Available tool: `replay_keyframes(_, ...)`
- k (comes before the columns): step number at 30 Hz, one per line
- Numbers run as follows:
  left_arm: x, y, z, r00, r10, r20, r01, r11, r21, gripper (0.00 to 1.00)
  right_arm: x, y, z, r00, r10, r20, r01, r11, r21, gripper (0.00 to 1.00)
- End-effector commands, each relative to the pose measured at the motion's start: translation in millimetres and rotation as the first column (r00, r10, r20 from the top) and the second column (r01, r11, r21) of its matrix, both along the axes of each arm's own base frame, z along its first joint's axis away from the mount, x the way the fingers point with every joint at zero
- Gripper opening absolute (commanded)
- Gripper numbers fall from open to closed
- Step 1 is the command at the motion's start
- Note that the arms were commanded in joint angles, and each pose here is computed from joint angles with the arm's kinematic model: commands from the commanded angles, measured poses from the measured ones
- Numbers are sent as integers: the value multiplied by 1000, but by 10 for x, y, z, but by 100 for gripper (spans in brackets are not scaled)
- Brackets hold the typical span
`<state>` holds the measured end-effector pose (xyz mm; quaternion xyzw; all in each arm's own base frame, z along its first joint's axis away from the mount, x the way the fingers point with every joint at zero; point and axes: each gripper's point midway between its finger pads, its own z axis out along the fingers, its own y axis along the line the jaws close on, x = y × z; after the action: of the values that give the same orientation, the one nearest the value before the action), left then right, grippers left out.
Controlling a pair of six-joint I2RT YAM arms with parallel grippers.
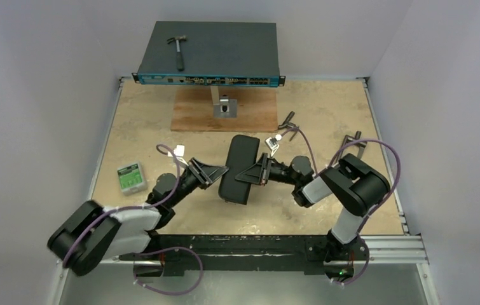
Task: Sort the hair-cutting tools
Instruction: Zip the hairdressing tool bag at the center of the board.
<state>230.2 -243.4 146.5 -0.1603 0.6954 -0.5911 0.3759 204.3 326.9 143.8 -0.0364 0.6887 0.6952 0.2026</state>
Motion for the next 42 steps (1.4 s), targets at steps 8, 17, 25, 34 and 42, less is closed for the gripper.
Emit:
replay_keyframes(8,-117,616,387,985,65,159,-141,838,528,66,-81,-131,687,966,2,260,4,1000,-23,0)
replay_keyframes(17,-439,639,360,969,-13,246,-153,750,643,70,121,-228,1037,961,-122,250,144,987,-71,0)
replay_keyframes(25,-545,308,567,904,-165,394,-143,752,643,70,307,-344,1427,926,-257,278,288,954,-78,0)
replay_keyframes(34,-629,-98,849,779,-283,559,-114,813,570,67,252,-444,1631,915,-294,275,323,944,-67,0)
replay_keyframes(42,-649,-252,992,719,-313,621,-126,819,559,63,203,-440,1668,922,-286,259,307,951,-42,0)
